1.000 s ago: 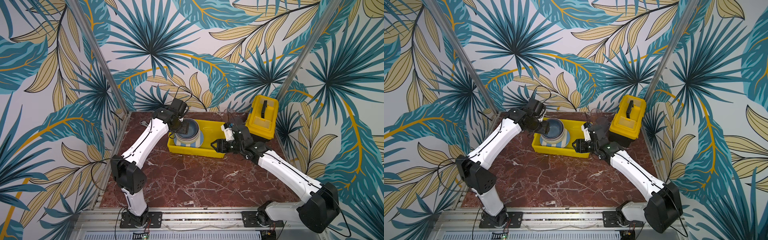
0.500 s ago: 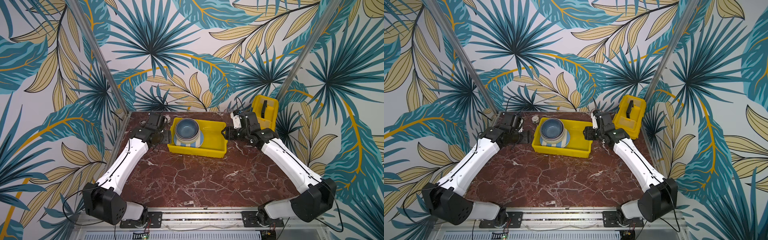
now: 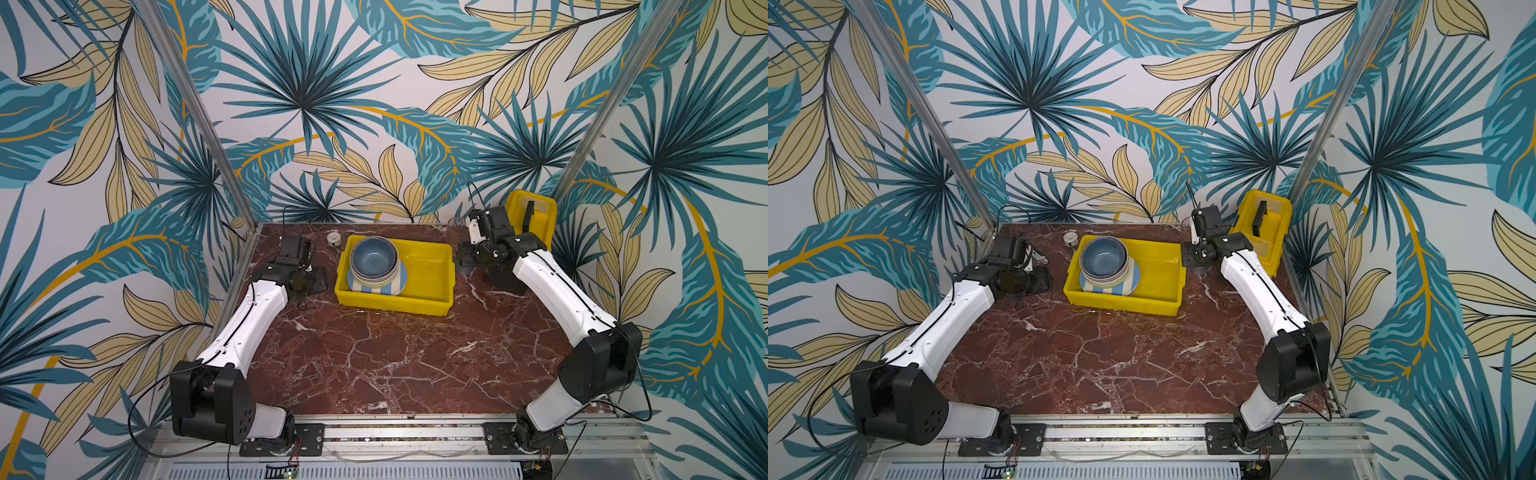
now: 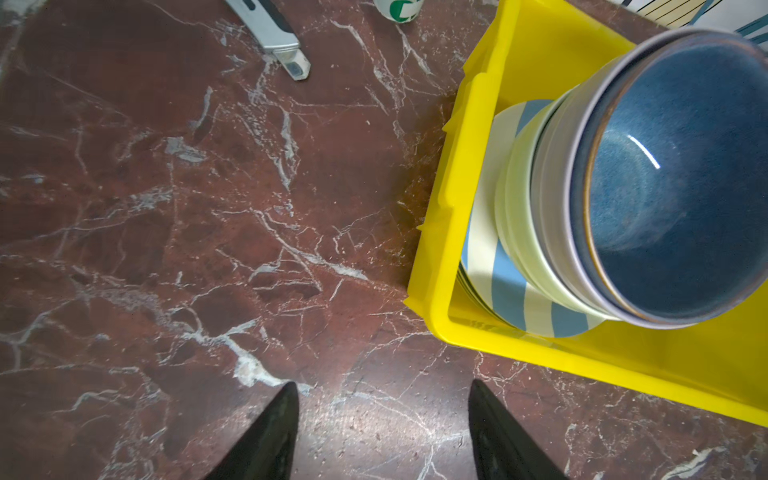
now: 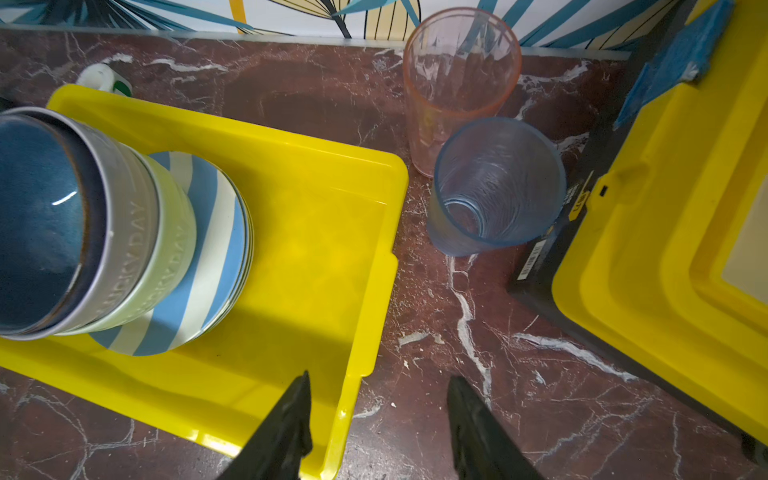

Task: Place the mixed dishes into the plastic bin
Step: 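Move the right gripper over the clear blue cup and lower it inside, then close the right gripper on the clear blue cup's rim and lift it, then carry the clear blue cup with the right gripper into the bin and lower it, then open the right gripper and raise it out of the cup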

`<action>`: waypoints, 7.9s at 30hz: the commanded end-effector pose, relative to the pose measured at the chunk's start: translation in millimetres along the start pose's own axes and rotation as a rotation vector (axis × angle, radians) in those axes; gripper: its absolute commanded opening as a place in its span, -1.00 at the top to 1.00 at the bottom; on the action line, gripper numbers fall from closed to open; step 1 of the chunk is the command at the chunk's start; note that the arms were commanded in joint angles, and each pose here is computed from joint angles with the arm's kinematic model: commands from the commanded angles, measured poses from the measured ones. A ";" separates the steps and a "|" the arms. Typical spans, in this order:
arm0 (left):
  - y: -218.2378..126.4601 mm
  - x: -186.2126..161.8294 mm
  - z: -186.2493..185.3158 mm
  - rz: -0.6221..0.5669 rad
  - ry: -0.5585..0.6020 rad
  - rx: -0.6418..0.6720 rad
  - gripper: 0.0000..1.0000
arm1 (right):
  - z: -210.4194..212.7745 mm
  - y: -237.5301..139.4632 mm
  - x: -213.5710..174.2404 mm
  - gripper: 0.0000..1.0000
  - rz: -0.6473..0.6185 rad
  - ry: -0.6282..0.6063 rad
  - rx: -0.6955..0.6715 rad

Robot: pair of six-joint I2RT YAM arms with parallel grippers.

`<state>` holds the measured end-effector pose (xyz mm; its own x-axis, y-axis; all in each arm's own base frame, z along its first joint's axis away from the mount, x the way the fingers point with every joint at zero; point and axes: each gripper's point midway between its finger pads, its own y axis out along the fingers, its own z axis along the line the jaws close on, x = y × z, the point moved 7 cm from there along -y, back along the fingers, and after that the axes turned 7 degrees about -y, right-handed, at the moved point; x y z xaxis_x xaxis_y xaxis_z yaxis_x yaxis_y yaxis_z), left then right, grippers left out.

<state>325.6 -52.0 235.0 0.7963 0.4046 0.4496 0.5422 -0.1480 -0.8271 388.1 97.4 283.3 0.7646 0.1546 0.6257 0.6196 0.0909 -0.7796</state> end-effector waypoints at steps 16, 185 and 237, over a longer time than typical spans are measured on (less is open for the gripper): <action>53.7 0.4 -8.9 0.100 -0.007 -0.096 -0.06 | -48.2 29.7 26.3 0.09 0.014 0.055 -0.149; 59.5 -26.4 -10.7 0.267 0.124 -0.151 0.89 | 10.4 108.1 50.0 0.87 0.123 0.017 -0.052; 38.4 -27.2 -8.1 0.249 0.122 -0.123 0.82 | 37.2 94.1 39.4 0.46 0.146 -0.030 0.079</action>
<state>329.7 -74.4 164.8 0.9420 0.2435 0.2309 0.3014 -0.3120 -0.9010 478.5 146.0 222.9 0.8520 0.1836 0.4903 0.4753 0.1219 -0.8714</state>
